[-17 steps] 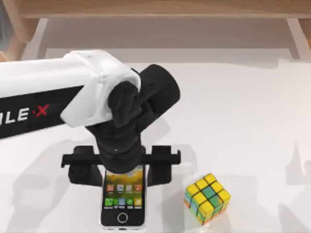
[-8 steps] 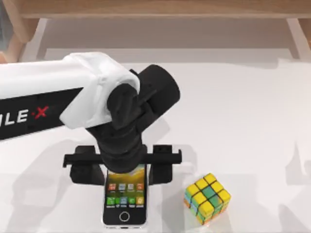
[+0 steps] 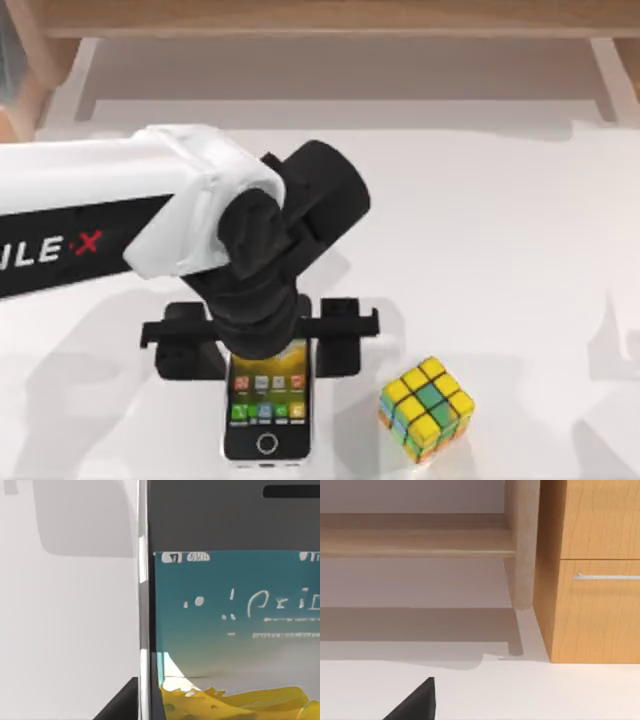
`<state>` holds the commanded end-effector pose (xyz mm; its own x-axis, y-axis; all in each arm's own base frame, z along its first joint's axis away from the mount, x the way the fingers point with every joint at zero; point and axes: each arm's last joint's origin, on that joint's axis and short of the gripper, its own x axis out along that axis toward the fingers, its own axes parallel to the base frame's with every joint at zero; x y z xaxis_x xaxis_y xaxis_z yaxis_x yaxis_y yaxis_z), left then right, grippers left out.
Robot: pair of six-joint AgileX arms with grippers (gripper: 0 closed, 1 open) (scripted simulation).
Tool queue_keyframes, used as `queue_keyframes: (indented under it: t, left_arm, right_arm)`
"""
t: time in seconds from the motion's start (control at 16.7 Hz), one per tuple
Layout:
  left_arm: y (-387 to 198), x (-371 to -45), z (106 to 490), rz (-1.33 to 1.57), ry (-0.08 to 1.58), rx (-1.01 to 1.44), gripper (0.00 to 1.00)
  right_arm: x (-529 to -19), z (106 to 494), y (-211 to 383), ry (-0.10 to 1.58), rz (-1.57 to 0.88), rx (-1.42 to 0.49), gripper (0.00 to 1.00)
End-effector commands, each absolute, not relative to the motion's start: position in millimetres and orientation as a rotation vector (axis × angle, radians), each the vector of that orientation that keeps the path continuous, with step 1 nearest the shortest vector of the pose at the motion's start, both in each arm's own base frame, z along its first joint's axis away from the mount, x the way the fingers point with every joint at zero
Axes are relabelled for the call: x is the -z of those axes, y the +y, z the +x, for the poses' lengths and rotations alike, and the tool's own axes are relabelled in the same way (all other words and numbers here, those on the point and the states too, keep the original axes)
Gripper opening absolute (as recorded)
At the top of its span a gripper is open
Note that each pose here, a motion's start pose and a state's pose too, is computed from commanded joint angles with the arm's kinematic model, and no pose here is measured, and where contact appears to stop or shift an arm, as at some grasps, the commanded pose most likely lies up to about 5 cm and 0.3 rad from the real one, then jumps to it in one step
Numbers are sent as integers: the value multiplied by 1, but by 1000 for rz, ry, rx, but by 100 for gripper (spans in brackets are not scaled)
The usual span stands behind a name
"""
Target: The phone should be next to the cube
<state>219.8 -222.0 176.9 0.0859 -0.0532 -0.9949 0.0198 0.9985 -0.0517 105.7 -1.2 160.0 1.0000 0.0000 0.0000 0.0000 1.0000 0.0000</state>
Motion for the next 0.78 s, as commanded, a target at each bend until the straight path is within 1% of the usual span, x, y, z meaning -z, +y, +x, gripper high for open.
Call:
queue_keyframes:
  t: [0.3, 0.6, 0.78]
  left_arm:
    - [-223, -161, 220, -23, 1489, 52, 0]
    - [-220, -138, 217, 12, 1531, 18, 0]
    - [-220, -136, 217, 15, 1534, 16, 0]
  right_arm:
    - [-160, 106, -1, 0, 0, 0, 100]
    - [-160, 106, -1, 0, 0, 0, 100]
    - [-160, 106, -1, 0, 0, 0, 100]
